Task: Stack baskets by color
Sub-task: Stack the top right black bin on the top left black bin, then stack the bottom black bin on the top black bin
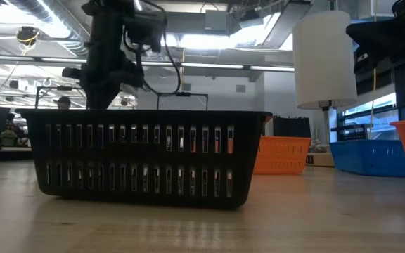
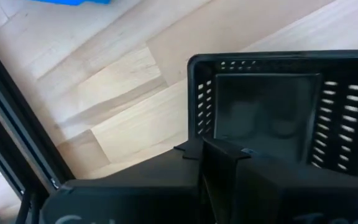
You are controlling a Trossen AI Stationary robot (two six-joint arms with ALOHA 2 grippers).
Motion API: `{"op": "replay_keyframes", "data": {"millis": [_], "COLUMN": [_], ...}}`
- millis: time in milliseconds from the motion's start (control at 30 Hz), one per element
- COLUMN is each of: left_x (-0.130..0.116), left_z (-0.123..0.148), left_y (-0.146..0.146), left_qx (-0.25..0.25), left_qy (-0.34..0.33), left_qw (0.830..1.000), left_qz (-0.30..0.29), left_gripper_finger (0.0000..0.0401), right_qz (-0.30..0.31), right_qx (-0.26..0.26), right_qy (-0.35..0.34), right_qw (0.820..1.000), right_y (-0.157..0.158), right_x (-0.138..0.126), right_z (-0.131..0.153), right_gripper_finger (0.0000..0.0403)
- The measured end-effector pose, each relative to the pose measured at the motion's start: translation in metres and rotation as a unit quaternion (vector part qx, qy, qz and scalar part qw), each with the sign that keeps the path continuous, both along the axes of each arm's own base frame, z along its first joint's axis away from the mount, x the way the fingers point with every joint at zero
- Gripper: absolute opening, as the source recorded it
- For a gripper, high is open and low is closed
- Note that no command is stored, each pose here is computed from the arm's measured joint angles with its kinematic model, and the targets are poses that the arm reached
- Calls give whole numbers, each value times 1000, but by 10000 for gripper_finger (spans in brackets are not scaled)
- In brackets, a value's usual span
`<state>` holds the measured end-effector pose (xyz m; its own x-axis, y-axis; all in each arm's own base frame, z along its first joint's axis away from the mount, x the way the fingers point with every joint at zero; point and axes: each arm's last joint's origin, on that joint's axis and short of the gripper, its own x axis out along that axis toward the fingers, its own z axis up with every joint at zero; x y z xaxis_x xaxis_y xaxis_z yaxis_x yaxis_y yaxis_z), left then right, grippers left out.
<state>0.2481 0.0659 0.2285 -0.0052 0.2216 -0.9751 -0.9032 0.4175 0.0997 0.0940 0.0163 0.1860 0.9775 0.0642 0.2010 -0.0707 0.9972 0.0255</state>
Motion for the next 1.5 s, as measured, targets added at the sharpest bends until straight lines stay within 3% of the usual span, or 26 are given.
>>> {"op": "replay_keyframes", "data": {"millis": [133, 267, 400, 567, 700, 800, 900, 1000, 1233, 1367, 1500], "left_x": [-8, -18, -27, -38, -46, -51, -57, -63, -76, -81, -84], "left_z": [26, 57, 80, 101, 107, 108, 109, 110, 111, 111, 111], "left_y": [-9, -29, -58, -94, -118, -133, -146, -157, -176, -182, -186], "left_qx": [15, 48, 87, 124, 149, 162, 168, 182, 206, 215, 220], "left_qy": [-53, -122, -197, -281, -314, -326, -338, -350, -366, -371, -374], "left_qw": [998, 990, 970, 935, 916, 907, 898, 889, 870, 862, 857], "left_qz": [-14, -49, -116, -174, -202, -214, -226, -233, -258, -271, -279], "left_gripper_finger": [0, 0, 0, 0, 0, 0, 0, 0, 0, 0, 0], "right_qz": [2, -1, 0, -19, -75, -70, -35, 24, 140, 99, 59], "right_qx": [-3, -31, -49, -64, -9, 31, 61, 46, 61, 110, 172], "right_qy": [-22, 18, 78, 159, 229, 246, 252, 257, 204, 232, 284], "right_qw": [1000, 999, 996, 985, 971, 966, 965, 965, 967, 961, 941], "right_y": [-1, -2, -1, 4, 7, 12, 18, 23, 35, 35, 34], "right_x": [-6, -11, -6, 23, 53, 72, 88, 99, 123, 132, 138], "right_z": [24, 53, 85, 121, 142, 157, 169, 178, 189, 181, 168], "right_gripper_finger": [8, 8, 8, 8, 8, 8, 8, 8, 8, 3, 2]}}
